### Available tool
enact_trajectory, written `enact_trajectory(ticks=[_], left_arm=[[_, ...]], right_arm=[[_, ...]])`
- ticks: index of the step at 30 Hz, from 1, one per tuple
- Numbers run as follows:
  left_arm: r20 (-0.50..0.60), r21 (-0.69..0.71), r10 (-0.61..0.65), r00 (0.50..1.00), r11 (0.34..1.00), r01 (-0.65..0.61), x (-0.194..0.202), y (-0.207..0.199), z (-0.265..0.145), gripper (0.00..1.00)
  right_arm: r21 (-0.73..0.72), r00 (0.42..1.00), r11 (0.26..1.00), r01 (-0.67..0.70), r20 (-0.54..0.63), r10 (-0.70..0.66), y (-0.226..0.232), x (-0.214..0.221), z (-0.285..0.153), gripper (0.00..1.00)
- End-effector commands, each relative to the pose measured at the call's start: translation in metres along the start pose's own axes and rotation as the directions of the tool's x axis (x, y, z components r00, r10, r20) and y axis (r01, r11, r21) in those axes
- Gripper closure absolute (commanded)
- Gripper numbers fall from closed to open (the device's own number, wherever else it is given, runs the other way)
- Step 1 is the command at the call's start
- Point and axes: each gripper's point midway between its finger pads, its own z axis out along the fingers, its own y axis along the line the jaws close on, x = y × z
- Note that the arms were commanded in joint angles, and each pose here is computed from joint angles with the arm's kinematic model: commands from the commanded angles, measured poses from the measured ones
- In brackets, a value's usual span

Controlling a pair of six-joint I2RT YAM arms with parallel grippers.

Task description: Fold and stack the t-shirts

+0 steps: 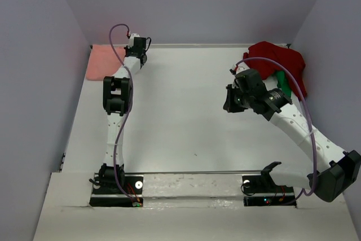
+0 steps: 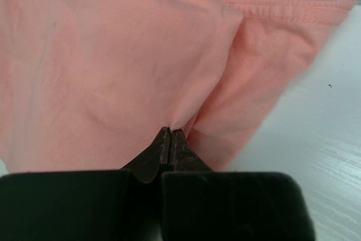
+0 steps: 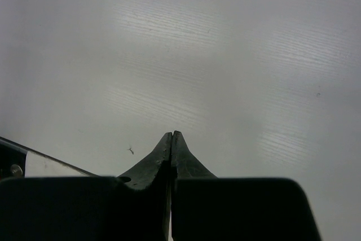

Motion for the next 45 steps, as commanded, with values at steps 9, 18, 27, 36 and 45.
enact_trajectory(ticks=[9,18,27,36,45], left_arm=[[0.185,0.067,-0.178,0.967,0.984,0.168,-0.092,0.015,-0.044,1.0],[0.127,0.076,-0.141,0.982,0.988,0.133,-0.059,0.003,-0.052,1.0],[0.133,0.104,-0.061,0.989,0.993,0.048,-0.052,-0.018,-0.065,1.0],[0.113,0.136,-0.065,0.991,0.99,0.049,-0.061,-0.023,-0.069,0.35],[0.135,0.15,-0.099,0.986,0.986,0.078,-0.076,-0.013,-0.084,0.15]], right_arm=[[-0.012,1.0,1.0,-0.001,-0.009,0.001,0.002,0.005,0.012,1.0],[-0.016,1.0,1.0,-0.001,-0.003,0.001,0.004,0.001,0.012,1.0],[-0.038,1.0,0.999,-0.002,0.009,0.003,0.008,-0.002,0.01,1.0],[-0.054,1.0,0.999,-0.003,-0.015,0.002,0.01,0.005,0.015,1.0],[-0.058,1.0,0.998,-0.007,-0.01,0.007,0.011,0.005,0.015,1.0]])
